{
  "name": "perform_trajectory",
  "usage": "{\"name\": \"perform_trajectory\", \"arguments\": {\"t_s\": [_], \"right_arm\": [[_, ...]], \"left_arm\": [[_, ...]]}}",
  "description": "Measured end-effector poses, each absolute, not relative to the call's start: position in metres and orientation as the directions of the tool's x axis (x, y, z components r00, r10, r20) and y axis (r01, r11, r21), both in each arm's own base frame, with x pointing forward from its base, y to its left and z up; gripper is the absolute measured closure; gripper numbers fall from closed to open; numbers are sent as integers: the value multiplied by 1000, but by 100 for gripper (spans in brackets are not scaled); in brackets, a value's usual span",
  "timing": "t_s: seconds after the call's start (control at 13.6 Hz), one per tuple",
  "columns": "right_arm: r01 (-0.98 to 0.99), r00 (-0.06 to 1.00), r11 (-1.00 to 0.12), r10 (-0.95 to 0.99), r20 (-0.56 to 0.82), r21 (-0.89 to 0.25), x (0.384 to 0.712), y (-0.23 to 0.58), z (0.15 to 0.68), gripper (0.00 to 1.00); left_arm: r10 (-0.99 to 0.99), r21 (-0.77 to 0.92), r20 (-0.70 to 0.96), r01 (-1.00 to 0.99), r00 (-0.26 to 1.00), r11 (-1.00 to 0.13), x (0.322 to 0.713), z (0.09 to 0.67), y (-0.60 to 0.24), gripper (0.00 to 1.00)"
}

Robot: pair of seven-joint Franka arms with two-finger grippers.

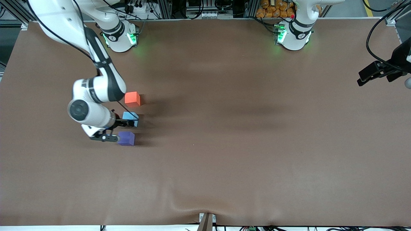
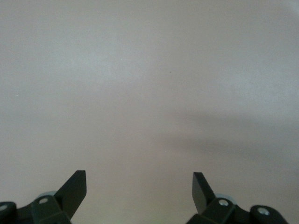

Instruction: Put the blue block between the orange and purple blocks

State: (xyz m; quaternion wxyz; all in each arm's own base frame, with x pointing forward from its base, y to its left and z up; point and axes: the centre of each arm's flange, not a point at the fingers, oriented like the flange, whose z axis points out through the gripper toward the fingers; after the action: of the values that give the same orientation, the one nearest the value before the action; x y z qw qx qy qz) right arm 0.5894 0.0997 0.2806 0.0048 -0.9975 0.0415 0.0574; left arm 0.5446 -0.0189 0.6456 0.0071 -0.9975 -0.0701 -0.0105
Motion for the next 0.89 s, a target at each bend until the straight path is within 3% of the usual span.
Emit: {"name": "perform_trajectory", "arguments": {"t_s": [0.52,0.89], "right_arm": [[-129,992,-990,-130,11,-53,580,49,456,0],[-119,992,-992,-117,-44,-50,563,-13,548,0]], "left_arm": [[138,-11,30,139,990,-990,546,645,-19,0],[130,-10,37,131,991,-991,555,636,-24,0]]}}
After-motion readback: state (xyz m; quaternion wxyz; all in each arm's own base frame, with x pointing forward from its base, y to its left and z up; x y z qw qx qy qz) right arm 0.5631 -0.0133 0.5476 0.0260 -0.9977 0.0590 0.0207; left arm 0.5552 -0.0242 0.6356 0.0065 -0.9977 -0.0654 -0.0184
